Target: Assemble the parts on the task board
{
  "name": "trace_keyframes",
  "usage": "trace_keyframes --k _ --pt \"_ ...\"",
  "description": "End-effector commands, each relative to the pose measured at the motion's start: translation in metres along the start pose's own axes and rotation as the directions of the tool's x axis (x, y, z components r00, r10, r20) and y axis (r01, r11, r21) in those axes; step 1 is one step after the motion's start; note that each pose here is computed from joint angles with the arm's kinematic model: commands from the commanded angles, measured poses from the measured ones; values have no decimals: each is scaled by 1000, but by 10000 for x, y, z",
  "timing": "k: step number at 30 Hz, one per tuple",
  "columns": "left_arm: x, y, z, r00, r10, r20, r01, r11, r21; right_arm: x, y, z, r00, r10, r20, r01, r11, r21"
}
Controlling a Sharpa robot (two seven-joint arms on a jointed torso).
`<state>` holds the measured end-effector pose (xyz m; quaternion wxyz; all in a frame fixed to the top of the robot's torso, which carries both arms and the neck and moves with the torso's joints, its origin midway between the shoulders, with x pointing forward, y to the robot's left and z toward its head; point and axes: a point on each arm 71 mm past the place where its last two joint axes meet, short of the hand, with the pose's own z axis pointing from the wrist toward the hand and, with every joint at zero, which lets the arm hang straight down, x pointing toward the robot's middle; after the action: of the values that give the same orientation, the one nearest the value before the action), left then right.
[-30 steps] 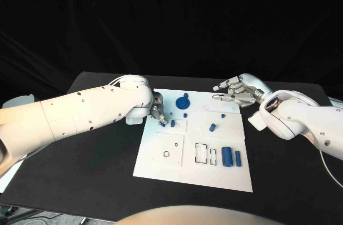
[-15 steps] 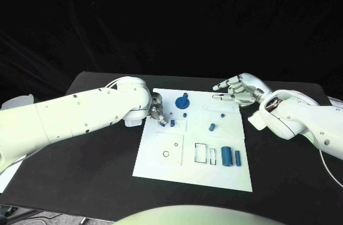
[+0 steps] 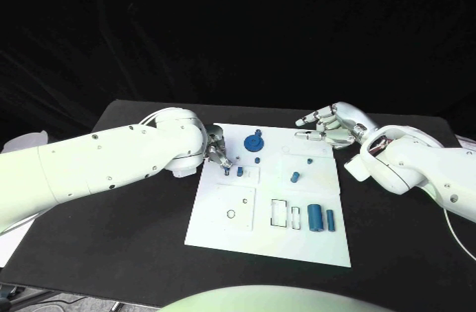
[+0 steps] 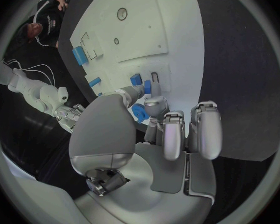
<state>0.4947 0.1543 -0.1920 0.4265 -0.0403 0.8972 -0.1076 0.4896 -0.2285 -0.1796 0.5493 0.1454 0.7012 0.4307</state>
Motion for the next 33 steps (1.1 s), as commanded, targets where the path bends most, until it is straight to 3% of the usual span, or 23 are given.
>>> trace_keyframes --k 1,18,33 --pt "-39 8 -5 998 -15 61 16 1000 -20 19 11 1 1000 -2 -15 2 1000 -13" --pt "3 53 84 998 51 -22 -52 998 -46 25 13 4 1000 -1 -18 1 1000 -14" --pt "30 29 117 997 64 -36 -64 998 -27 30 17 7 1000 -1 -20 0 1000 -15"
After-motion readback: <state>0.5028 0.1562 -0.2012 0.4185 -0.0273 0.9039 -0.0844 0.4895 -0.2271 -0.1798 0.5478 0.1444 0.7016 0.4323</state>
